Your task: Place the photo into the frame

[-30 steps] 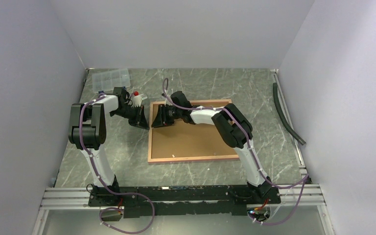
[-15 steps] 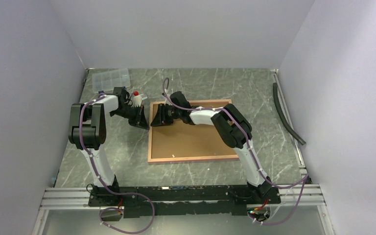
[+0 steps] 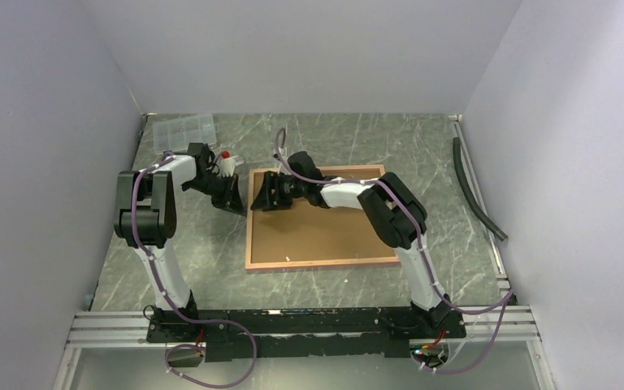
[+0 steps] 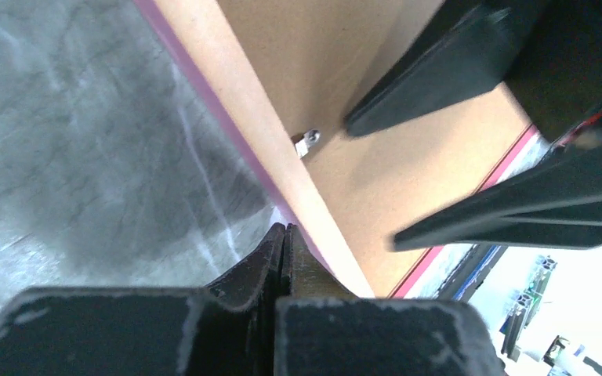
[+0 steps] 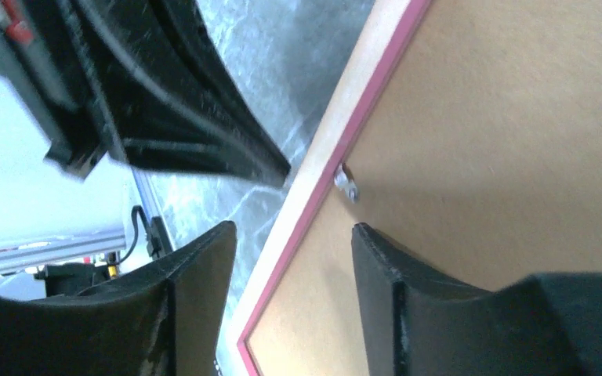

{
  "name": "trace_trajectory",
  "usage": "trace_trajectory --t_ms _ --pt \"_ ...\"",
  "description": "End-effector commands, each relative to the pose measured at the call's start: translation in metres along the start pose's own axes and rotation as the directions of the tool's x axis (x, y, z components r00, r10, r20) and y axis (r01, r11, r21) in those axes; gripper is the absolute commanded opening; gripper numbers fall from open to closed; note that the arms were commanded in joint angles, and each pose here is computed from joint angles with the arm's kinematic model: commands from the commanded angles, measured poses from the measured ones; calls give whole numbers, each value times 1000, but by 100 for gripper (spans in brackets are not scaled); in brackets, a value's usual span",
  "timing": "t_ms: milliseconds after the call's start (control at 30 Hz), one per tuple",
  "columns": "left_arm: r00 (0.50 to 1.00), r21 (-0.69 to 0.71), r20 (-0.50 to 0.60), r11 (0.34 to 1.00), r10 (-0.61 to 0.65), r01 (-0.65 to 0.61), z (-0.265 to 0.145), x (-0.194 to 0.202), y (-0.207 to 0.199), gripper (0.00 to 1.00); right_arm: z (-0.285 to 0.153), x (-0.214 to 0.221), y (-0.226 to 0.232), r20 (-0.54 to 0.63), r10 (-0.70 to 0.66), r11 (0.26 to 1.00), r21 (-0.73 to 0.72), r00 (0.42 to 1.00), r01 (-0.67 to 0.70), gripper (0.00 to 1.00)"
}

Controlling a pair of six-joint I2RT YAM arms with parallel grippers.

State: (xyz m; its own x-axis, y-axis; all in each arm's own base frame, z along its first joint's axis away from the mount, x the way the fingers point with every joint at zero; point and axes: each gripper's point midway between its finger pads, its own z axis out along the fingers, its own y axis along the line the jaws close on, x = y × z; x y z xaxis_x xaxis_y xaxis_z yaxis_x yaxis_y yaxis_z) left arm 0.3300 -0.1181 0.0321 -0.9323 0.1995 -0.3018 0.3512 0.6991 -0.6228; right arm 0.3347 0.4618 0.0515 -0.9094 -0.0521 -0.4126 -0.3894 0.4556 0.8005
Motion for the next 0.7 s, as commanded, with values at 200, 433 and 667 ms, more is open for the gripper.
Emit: trace_trajectory --t_ms 200,433,667 --pt "999 -63 6 997 33 -33 -28 -4 15 3 -185 -97 -37 394 -59 923 372 917 -100 100" --pt "996 -93 -42 993 73 -77 -17 14 16 3 -325 -84 -159 574 -28 549 693 818 -467 100" --pt "985 -111 -110 983 133 -145 3 29 5 3 -339 -75 -201 619 60 526 647 783 -552 100"
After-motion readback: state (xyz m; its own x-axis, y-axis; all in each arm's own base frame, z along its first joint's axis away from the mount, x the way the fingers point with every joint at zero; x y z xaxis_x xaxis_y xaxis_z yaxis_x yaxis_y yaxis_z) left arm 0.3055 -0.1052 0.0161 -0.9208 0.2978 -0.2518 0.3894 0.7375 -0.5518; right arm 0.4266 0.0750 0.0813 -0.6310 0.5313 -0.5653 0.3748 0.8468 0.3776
